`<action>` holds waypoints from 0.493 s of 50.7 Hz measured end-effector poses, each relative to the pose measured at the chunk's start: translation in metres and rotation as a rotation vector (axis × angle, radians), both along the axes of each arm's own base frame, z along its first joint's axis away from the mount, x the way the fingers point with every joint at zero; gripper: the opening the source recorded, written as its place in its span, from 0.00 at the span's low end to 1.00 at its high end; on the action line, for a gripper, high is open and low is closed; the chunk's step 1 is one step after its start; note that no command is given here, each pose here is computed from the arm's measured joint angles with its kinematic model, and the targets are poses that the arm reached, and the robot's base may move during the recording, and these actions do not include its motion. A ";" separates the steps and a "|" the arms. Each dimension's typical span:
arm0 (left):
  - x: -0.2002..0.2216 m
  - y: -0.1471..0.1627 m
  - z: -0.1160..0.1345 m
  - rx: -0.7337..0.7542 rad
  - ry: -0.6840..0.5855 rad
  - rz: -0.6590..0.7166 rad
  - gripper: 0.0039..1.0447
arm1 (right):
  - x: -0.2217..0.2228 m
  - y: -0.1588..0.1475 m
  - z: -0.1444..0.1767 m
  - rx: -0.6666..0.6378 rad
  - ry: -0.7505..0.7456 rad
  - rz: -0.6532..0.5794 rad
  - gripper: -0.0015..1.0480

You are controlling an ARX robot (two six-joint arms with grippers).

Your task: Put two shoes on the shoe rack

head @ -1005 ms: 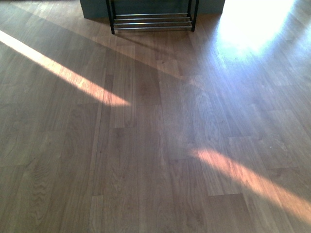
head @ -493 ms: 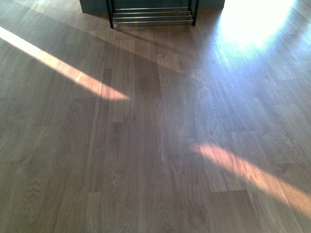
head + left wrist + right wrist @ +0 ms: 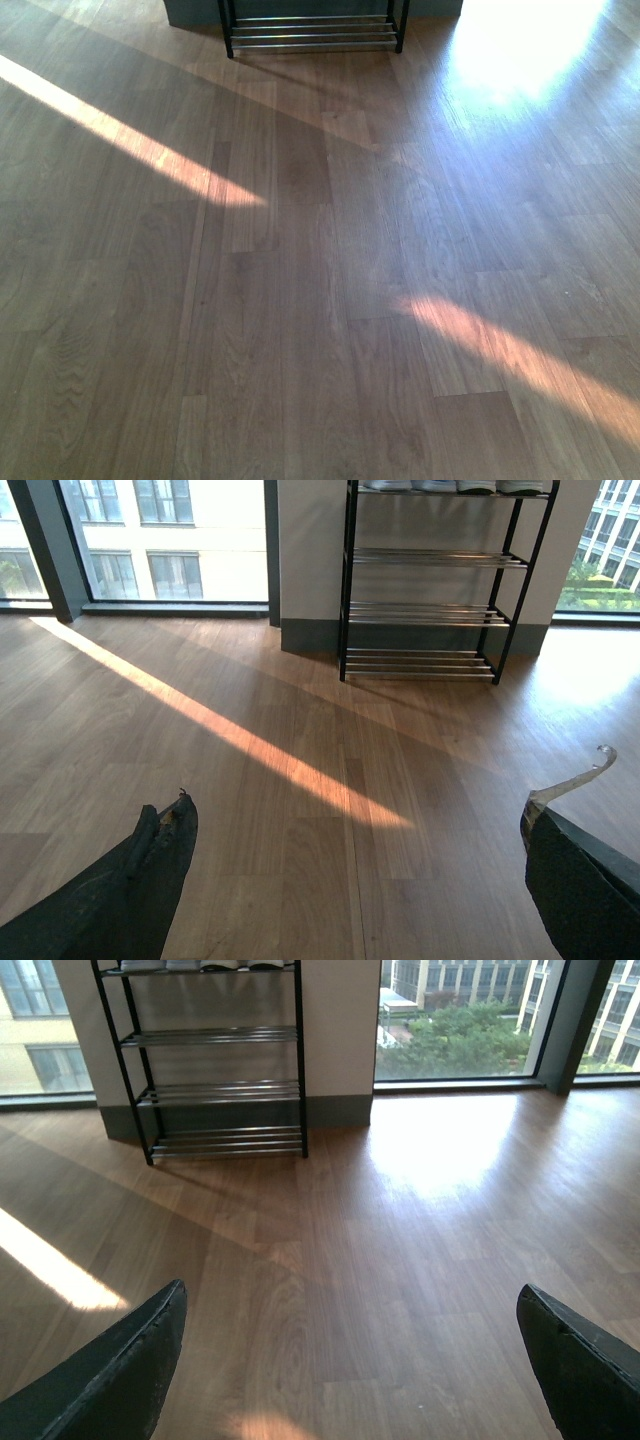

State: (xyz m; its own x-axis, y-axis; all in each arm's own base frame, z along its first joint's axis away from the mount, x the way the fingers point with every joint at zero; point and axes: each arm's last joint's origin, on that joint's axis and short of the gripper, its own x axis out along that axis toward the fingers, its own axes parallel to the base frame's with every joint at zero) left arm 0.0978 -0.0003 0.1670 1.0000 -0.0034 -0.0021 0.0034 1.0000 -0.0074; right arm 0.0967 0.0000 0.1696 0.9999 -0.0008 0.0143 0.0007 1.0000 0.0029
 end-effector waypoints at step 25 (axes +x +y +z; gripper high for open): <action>0.000 0.000 0.000 0.000 0.000 0.000 0.91 | 0.000 0.000 0.000 0.000 0.000 0.000 0.91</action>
State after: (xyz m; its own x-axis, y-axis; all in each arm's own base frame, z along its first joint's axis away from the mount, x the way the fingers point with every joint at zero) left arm 0.0978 -0.0003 0.1670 1.0000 -0.0034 -0.0021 0.0034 1.0000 -0.0074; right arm 0.0967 0.0000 0.1696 0.9999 -0.0004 0.0143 0.0003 1.0000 0.0029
